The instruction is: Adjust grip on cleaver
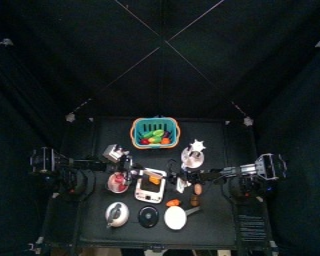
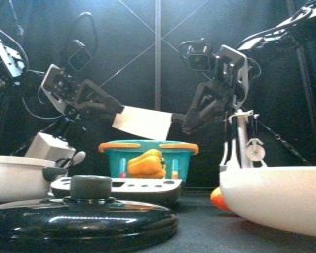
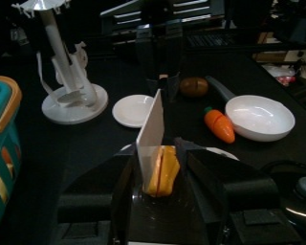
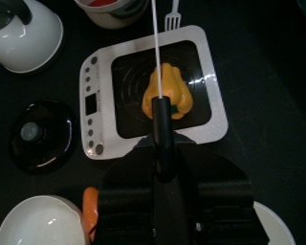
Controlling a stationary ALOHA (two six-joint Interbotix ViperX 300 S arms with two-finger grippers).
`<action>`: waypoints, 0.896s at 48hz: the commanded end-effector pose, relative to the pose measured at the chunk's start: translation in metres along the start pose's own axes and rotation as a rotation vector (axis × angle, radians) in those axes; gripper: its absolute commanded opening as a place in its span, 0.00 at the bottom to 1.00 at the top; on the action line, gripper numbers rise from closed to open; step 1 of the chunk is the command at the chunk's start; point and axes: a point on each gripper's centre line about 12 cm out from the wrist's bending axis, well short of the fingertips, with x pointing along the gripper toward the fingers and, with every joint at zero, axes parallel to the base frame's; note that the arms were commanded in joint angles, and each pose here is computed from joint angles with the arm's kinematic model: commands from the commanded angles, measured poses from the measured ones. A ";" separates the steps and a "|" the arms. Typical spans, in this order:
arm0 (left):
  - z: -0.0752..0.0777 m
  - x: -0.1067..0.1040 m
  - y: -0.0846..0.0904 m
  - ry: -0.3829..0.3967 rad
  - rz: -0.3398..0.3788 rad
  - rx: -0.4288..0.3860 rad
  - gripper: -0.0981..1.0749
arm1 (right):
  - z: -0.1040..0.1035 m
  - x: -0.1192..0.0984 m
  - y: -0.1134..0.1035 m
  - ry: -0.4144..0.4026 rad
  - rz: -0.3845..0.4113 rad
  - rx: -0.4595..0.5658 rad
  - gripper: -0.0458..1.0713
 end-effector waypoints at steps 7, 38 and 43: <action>0.011 0.003 0.003 -0.016 0.008 -0.064 0.73 | 0.016 -0.005 0.004 -0.025 -0.013 0.023 0.37; 0.009 -0.001 0.000 0.002 -0.030 -0.098 0.73 | 0.039 -0.033 0.001 -0.059 -0.076 0.075 0.37; 0.005 -0.004 0.004 0.011 -0.015 -0.104 0.73 | 0.036 -0.033 0.003 -0.050 -0.072 0.092 0.37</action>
